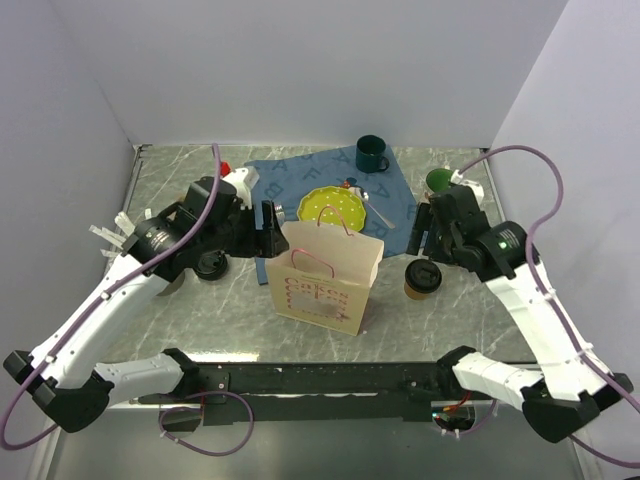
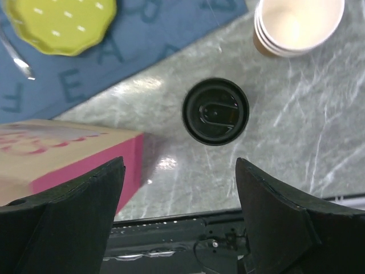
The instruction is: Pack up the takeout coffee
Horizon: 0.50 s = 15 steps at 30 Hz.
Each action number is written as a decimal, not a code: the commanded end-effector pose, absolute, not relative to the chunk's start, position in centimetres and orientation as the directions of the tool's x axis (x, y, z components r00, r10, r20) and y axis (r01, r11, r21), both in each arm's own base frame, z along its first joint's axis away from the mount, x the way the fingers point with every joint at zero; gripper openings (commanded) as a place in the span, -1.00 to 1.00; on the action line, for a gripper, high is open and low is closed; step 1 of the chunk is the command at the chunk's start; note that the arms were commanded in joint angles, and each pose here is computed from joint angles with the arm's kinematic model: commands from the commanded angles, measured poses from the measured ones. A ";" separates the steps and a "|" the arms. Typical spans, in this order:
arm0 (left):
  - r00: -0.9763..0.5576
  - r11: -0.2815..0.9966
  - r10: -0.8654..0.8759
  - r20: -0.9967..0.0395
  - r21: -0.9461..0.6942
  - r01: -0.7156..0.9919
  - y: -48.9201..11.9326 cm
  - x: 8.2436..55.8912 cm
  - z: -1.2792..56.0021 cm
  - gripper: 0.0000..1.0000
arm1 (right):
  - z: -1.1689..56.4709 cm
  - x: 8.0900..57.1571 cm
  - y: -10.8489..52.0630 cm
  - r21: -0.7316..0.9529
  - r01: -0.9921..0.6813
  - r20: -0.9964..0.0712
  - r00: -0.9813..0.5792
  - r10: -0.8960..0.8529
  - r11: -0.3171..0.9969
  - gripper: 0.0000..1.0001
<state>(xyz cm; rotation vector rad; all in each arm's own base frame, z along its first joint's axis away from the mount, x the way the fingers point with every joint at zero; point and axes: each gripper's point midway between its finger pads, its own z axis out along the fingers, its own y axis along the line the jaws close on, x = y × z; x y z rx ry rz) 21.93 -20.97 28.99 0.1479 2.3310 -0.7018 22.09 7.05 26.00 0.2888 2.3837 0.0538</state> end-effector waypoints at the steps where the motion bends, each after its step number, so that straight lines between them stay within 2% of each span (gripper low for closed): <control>1: -0.724 0.831 -0.025 -0.689 -0.417 0.368 -21.8 22.8 28.8 0.66 | 23.2 23.0 7.1 0.122 0.222 -0.602 -0.759 0.250 0.967 0.75; 3: -0.719 0.830 -0.012 -0.695 -0.408 0.380 -21.9 22.9 29.0 0.64 | 21.6 23.1 7.1 0.110 0.225 -0.576 -0.779 0.247 0.968 0.90; 4: -0.714 0.835 -0.011 -0.700 -0.400 0.379 -21.8 23.0 29.1 0.64 | 21.2 23.2 7.0 0.104 0.227 -0.570 -0.784 0.245 0.968 0.91; 9: -0.682 0.829 -0.033 -0.730 -0.401 0.389 -21.6 23.1 29.7 0.72 | 19.2 23.4 6.1 0.073 0.257 -0.539 -0.803 0.254 0.964 0.91; 15: -0.683 0.842 -0.008 -0.731 -0.374 0.390 -21.3 23.3 28.7 0.72 | 17.7 23.6 6.8 0.094 0.216 -0.523 -0.820 0.233 0.972 0.83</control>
